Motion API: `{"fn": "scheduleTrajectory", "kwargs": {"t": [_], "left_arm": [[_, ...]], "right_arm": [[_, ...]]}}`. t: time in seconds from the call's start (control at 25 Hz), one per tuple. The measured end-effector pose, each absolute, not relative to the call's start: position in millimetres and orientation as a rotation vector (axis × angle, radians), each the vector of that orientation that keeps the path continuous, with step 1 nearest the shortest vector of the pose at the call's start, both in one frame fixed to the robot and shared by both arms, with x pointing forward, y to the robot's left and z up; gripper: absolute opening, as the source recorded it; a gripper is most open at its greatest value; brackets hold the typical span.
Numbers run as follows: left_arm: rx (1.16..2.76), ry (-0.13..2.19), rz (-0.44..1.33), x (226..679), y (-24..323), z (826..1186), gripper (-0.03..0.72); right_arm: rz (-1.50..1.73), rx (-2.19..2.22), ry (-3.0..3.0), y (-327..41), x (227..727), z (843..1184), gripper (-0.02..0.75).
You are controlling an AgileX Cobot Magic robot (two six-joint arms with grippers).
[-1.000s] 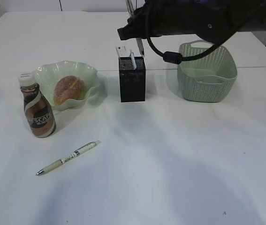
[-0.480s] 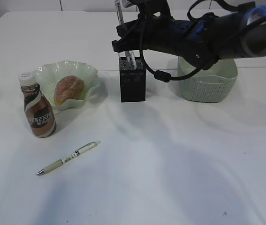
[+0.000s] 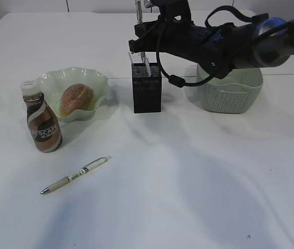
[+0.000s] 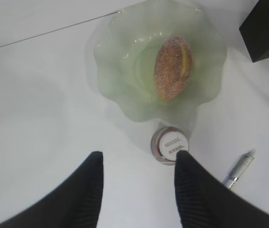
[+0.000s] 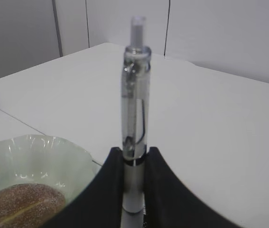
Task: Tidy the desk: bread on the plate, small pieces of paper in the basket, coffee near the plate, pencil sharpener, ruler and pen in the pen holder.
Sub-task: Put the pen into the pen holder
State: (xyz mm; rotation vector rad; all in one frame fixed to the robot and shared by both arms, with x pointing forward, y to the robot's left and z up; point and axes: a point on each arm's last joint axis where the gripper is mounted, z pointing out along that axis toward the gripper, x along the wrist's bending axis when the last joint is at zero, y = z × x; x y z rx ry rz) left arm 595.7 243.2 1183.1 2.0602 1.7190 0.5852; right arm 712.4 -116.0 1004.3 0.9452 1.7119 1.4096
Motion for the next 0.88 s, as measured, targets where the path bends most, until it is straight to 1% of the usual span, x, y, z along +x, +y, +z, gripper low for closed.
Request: {"fn": "scheduleTrajectory", "kwargs": {"t": [0.08, 0.24, 0.6, 0.88], "left_arm": [[2.060, 1.719, 0.585, 595.7, 243.2, 1183.1, 0.341], [2.060, 1.719, 0.585, 595.7, 243.2, 1183.1, 0.341], [2.060, 1.719, 0.585, 595.7, 243.2, 1183.1, 0.341], [2.060, 1.719, 0.585, 595.7, 243.2, 1183.1, 0.341]], "right_arm": [[1.409, 0.949, 1.713, -115.0, 715.4, 1000.5, 0.092], [1.419, 0.937, 1.695, -113.1, 720.9, 1004.1, 0.092], [1.366, 0.982, 1.744, -113.1, 725.4, 984.4, 0.092], [1.331, 0.995, 1.769, -114.0, 725.4, 980.7, 0.092]]}}
